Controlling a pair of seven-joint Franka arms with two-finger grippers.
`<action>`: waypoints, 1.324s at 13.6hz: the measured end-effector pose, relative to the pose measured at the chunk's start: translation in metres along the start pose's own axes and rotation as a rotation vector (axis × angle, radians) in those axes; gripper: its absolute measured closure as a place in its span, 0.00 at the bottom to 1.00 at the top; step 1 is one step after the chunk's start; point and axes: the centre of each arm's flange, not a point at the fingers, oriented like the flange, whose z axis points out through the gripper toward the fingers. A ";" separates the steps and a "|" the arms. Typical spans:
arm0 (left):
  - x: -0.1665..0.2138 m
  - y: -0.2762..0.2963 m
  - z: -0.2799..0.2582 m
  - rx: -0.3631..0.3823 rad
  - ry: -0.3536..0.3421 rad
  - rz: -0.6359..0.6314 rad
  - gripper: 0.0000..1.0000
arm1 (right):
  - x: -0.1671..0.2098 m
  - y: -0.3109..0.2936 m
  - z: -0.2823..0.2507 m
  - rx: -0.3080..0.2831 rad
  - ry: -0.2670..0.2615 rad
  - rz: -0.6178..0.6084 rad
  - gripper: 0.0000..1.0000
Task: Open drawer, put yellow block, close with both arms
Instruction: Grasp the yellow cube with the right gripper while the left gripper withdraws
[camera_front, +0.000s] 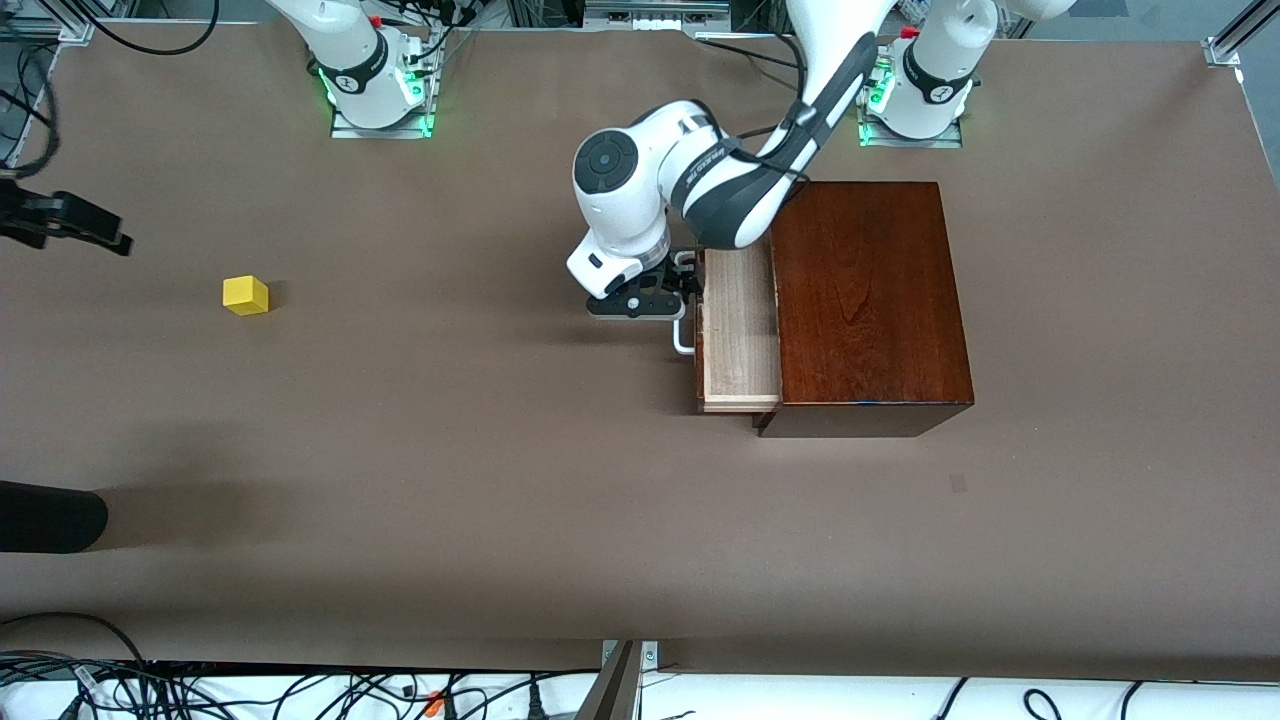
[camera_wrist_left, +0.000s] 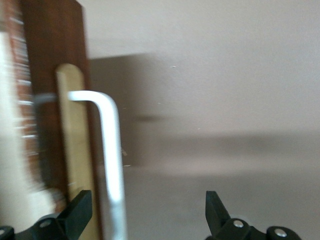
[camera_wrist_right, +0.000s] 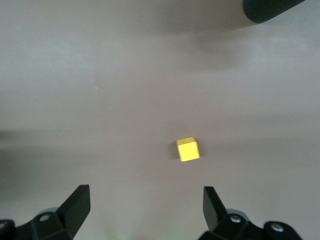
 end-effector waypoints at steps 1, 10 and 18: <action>0.001 -0.005 -0.017 0.012 -0.006 -0.004 0.00 | -0.003 0.021 0.003 0.003 -0.005 -0.011 0.00; 0.067 -0.188 -0.156 0.026 -0.042 -0.021 0.00 | -0.046 0.055 0.161 0.031 0.037 -0.066 0.00; 0.101 -0.422 -0.181 -0.161 -0.206 0.029 0.00 | -0.058 0.062 0.304 -0.011 0.030 -0.150 0.00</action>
